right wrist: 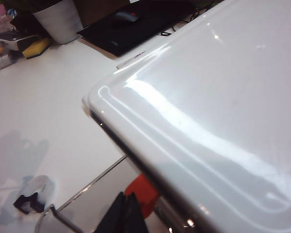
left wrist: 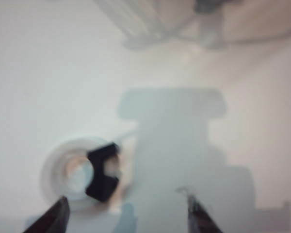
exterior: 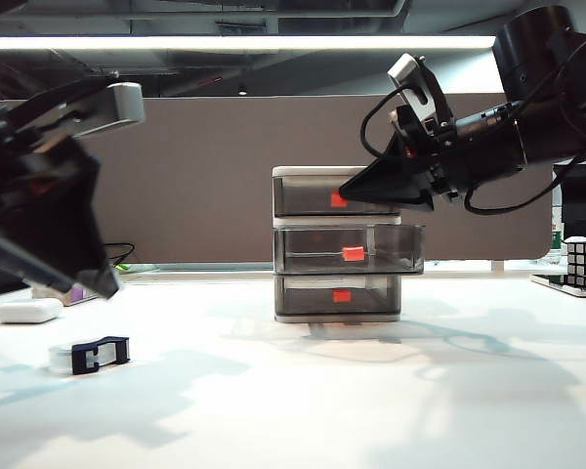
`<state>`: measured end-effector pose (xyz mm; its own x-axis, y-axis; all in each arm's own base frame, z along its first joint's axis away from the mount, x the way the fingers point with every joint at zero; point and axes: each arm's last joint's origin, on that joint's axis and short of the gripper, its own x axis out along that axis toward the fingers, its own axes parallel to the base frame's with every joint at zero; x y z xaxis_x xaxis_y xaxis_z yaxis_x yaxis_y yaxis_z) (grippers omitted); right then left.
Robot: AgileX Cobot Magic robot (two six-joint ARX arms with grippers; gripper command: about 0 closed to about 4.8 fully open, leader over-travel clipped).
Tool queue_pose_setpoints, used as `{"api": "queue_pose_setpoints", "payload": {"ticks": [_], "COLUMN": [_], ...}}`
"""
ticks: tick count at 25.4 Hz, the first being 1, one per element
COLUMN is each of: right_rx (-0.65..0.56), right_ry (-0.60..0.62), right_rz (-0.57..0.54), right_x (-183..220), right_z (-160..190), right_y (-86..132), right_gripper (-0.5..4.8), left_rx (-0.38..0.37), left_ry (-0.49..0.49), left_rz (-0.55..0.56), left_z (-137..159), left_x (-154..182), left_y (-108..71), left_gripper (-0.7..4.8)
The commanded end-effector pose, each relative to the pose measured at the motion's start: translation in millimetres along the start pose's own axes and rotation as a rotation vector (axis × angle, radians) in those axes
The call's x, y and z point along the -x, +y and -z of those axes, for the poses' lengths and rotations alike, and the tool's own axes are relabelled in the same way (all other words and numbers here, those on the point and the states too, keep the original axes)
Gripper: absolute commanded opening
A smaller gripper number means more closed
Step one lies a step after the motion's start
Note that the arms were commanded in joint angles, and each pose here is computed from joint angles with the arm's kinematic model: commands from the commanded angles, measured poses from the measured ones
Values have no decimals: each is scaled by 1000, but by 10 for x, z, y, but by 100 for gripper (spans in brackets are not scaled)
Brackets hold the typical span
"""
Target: Open the second layer of the drawer on the table, pick up the transparent tape on the table and put it in, and finally close the drawer.
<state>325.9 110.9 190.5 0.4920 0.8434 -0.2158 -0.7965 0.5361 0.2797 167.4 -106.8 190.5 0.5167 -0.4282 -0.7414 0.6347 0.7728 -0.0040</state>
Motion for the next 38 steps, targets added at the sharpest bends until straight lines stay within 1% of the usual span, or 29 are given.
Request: {"api": "queue_pose_setpoints", "payload": {"ticks": [1, 2, 4, 5, 7, 9, 10, 13, 16, 18, 20, 21, 22, 23, 25, 27, 29, 32, 34, 38], "right_rx": [4, 2, -3, -7, -10, -11, -11, -17, -26, -27, -29, -30, -30, -30, -31, -30, -31, -31, -31, -31], "right_ry": [-9, -7, -6, -6, -6, -6, -6, 0, 11, 13, 15, 16, 17, 17, 17, 17, 17, 17, 18, 18], "right_rz": [-17, -17, -17, -18, -18, -18, -18, -17, -20, -35, -36, -37, -37, -37, -37, -36, -36, -36, -36, -38], "right_x": [-3, -3, -2, -2, -2, -2, -2, -2, -2, -2, -2, -2, -2, -2, -2, -2, -2, -2, -2, -2], "right_z": [-31, -30, -28, -28, -28, -27, -27, -20, -8, -5, -3, -1, 0, -1, 0, 0, 0, 0, 0, 1], "right_y": [10, 10, 10, 10, 10, 10, 10, 10, 10, 14, 14, 14, 14, 14, 14, 14, 14, 14, 14, 14], "right_gripper": [-5, -5, -5, -5, -5, -5, -5, -5, -5, -5, -5, -5, -5, -5, -5, -5, -5, -5, -4, -5], "left_rx": [-122, -141, -189, -228, -270, -308, -315, -321, -324, -295, -264, -211, -162, -96, -58, -38, -39, -48, -51, -50], "left_ry": [16, 18, 17, 20, 31, 43, 39, -18, -41, -60, -72, -87, -111, -157, -194, -211, -210, -196, -191, -153], "left_rz": [49, 48, 48, 29, -15, -18, -17, -31, -44, -67, -67, -61, -47, -21, 21, 64, 92, 95, 118, 139], "left_z": [26, 29, 29, 29, 29, 43, 58, 126, 150, 160, 179, 198, 202, 204, 228, 231, 251, 284, 295, 352], "left_x": [19, 18, 17, 17, 7, -49, -87, -242, -301, -300, -290, -267, -249, -216, -176, -168, -174, -198, -221, -351], "left_y": [40, 43, 43, 49, 63, 70, 73, 82, 90, 162, 247, 362, 431, 532, 636, 644, 630, 626, 625, 646], "left_gripper": [389, 414, 434, 436, 436, 436, 436, 436, 436, 436, 436, 436, 436, 436, 436, 436, 436, 436, 436, 436]}}
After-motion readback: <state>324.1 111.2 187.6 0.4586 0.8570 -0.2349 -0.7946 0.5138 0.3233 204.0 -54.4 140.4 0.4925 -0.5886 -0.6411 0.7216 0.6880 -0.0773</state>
